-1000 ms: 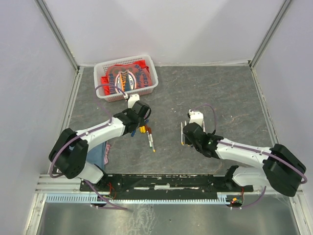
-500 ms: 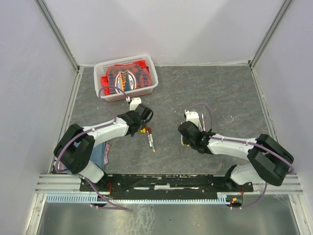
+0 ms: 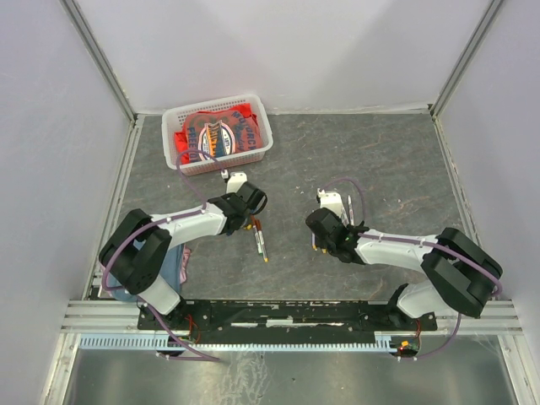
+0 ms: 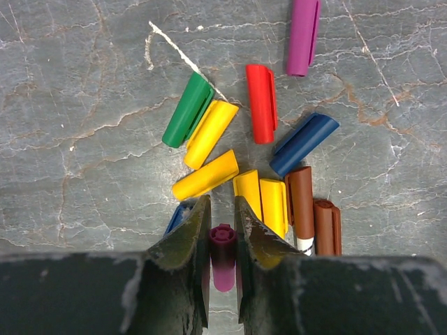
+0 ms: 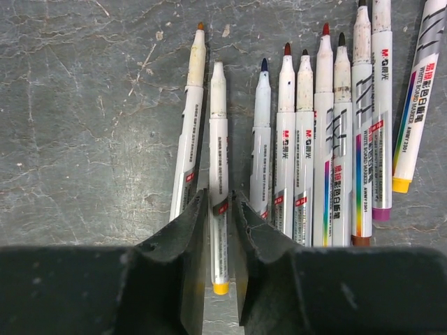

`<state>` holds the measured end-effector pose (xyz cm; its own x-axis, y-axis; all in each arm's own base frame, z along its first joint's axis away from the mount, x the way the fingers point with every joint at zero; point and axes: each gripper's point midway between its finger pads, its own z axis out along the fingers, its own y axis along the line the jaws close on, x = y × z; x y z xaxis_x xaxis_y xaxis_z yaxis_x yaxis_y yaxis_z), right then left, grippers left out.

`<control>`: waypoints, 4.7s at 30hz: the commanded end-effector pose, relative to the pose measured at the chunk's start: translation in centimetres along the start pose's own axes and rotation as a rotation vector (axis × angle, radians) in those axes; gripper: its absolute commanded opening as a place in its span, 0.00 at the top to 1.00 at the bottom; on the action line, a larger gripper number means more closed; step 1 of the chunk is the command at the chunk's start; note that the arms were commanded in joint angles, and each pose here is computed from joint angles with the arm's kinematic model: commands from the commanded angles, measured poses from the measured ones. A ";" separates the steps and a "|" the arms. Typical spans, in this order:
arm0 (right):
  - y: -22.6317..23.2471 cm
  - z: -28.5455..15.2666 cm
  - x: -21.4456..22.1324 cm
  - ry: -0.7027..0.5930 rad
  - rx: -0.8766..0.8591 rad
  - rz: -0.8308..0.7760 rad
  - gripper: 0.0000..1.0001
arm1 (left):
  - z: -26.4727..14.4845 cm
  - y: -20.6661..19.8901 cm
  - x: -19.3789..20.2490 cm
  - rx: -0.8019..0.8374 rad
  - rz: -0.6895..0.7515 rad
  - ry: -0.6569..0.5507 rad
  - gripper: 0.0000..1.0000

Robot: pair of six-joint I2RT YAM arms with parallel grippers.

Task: Open the pen caps

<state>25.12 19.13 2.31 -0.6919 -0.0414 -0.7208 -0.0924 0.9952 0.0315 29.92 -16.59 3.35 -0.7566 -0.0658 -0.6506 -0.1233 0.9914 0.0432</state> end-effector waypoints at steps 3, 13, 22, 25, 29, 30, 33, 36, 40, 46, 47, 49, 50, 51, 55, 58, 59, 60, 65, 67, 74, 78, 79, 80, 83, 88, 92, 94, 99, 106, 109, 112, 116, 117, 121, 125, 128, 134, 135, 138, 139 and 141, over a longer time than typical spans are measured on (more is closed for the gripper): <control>0.5 -0.2 -2.2 -0.058 -0.001 0.034 0.69 | 0.1 -0.2 -0.8 -0.012 0.012 -0.046 0.77; 0.5 -1.4 -3.4 -0.086 -0.022 0.035 0.67 | 0.2 -0.1 -0.5 -0.018 0.015 -0.041 0.72; 1.4 -3.4 -5.1 -0.129 -0.059 0.022 0.65 | 0.0 0.0 -0.5 -0.016 0.011 -0.044 0.70; 2.6 -4.0 -5.6 -0.143 -0.080 0.003 0.63 | -0.4 -0.1 -0.8 -0.007 0.000 -0.054 0.70; 5.1 -4.4 -5.6 -0.144 -0.117 -0.038 0.62 | -1.3 -0.3 -1.6 0.015 -0.021 -0.078 0.70; 5.9 -4.4 -5.7 -0.144 -0.130 -0.046 0.61 | -1.5 -0.3 -1.8 0.020 -0.026 -0.083 0.70; 8.8 -4.6 -5.5 -0.138 -0.194 -0.071 0.58 | -2.1 -0.4 -2.2 0.037 -0.046 -0.097 0.70; 11.2 -4.3 -5.0 -0.123 -0.233 -0.082 0.57 | -2.5 -0.6 -2.5 0.053 -0.059 -0.103 0.70; 13.9 -3.8 -4.4 -0.098 -0.262 -0.114 0.55 | -3.0 -0.4 -2.7 0.065 -0.078 -0.116 0.60; 16.5 -2.6 -2.8 -0.054 -0.283 -0.137 0.54 | -3.7 -0.2 -3.2 0.079 -0.098 -0.137 0.53; 16.7 -2.5 -2.6 -0.049 -0.283 -0.139 0.54 | -3.8 -0.1 -3.2 0.080 -0.101 -0.138 0.53; 17.1 -2.3 -2.3 -0.040 -0.286 -0.140 0.54 | -3.9 -0.1 -3.3 0.082 -0.106 -0.143 0.53; 17.3 -2.2 -2.1 -0.035 -0.289 -0.143 0.54 | -4.0 0.0 -3.3 0.084 -0.107 -0.144 0.53; 17.4 -2.1 -2.0 -0.031 -0.293 -0.143 0.54 | -4.0 0.0 -3.3 0.084 -0.109 -0.146 0.53; 18.3 -2.2 -1.8 -0.025 -0.312 -0.150 0.54 | -4.2 0.1 -3.4 0.086 -0.114 -0.151 0.53; 18.7 -2.2 -1.8 -0.022 -0.319 -0.150 0.54 | -4.2 0.1 -3.4 0.085 -0.114 -0.153 0.53; 18.7 -2.2 -1.7 -0.021 -0.319 -0.152 0.54 | -4.2 0.2 -3.4 0.085 -0.114 -0.153 0.53; 18.8 -2.2 -1.7 -0.019 -0.320 -0.152 0.54 | -4.2 0.2 -3.4 0.084 -0.114 -0.154 0.53; 19.1 -1.9 -1.4 -0.008 -0.315 -0.160 0.54 | -4.3 0.2 -3.5 0.085 -0.114 -0.155 0.53; 19.0 -1.7 -1.2 -0.003 -0.307 -0.164 0.54 | -4.3 0.2 -3.5 0.085 -0.114 -0.156 0.53; 18.7 -1.2 -0.9 0.002 -0.277 -0.171 0.55 | -4.5 0.3 -3.6 0.089 -0.116 -0.162 0.53; 18.4 -1.1 -0.7 0.007 -0.265 -0.174 0.55 | -4.5 0.4 -3.6 0.089 -0.118 -0.164 0.53; 18.4 -1.1 -0.7 0.008 -0.265 -0.176 0.55 | -4.5 0.3 -3.6 0.090 -0.119 -0.164 0.53; 18.3 -1.0 -0.6 0.011 -0.263 -0.177 0.55 | -4.5 0.4 -3.5 0.089 -0.119 -0.163 0.53; 18.3 -0.8 -0.3 0.019 -0.256 -0.183 0.55 | -4.5 0.4 -3.5 0.089 -0.121 -0.163 0.53; 18.0 -0.4 0.6 0.042 -0.242 -0.196 0.55 | -4.5 0.3 -3.7 0.092 -0.123 -0.167 0.53; 17.6 -0.1 1.5 0.061 -0.226 -0.211 0.57 | -4.5 0.2 -3.6 0.091 -0.126 -0.165 0.52; 17.3 0.0 2.2 0.074 -0.214 -0.222 0.58 | -4.4 0.2 -3.6 0.091 -0.128 -0.164 0.52; 16.1 0.1 3.8 0.104 -0.189 -0.233 0.70 | -4.5 0.2 -3.7 0.093 -0.130 -0.165 0.51; 14.5 -0.1 4.8 0.107 -0.175 -0.211 0.99 | -5.0 -0.4 -3.9 0.129 -0.144 -0.158 0.50; 14.2 -0.8 3.7 0.069 -0.186 -0.193 0.99 | -5.4 -1.4 -3.9 0.181 -0.153 -0.143 0.47; 13.8 -1.8 2.4 0.019 -0.200 -0.164 0.99 | -6.4 -3.3 -4.3 0.298 -0.181 -0.139 0.45; 13.4 -3.2 0.6 -0.042 -0.226 -0.131 0.99 | -7.8 -6.0 -4.7 0.449 -0.210 -0.119 0.44; 13.3 -3.5 0.4 -0.052 -0.236 -0.122 0.99 | -8.0 -6.6 -4.7 0.474 -0.215 -0.107 0.44; 13.4 -4.7 -0.9 -0.097 -0.285 -0.082 0.99 | -8.1 -8.4 -4.0 0.543 -0.218 -0.048 0.44; 13.4 -6.2 -2.1 -0.144 -0.341 -0.039 0.99 | -8.0 -9.7 -3.2 0.597 -0.238 -0.002 0.44; 13.1 -7.1 -2.9 -0.170 -0.365 -0.019 0.99 | -8.2 -10.4 -3.1 0.635 -0.265 0.015 0.44; 13.1 -8.3 -3.5 -0.194 -0.415 0.011 0.99 | -8.8 -11.6 -3.2 0.698 -0.312 0.031 0.44; 13.1 -8.4 -3.6 -0.198 -0.421 0.014 0.99 | -8.7 -11.7 -3.1 0.703 -0.316 0.040 0.44; 13.3 -8.6 -3.8 -0.205 -0.437 0.022 0.99 | -8.6 -12.1 -2.9 0.711 -0.328 0.057 0.44; 13.4 -8.6 -3.7 -0.206 -0.442 0.022 0.99 | -8.6 -12.1 -2.8 0.713 -0.333 0.059 0.44; 13.6 -8.7 -3.8 -0.206 -0.453 0.027 0.99 | -8.7 -12.0 -3.0 0.713 -0.348 0.056 0.44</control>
<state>20.12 31.07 9.72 -0.5758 -0.0012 -0.8176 -0.3846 0.8829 0.2695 27.86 -28.18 10.32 -0.7869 -0.3163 -0.5299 0.0807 0.7986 -0.5965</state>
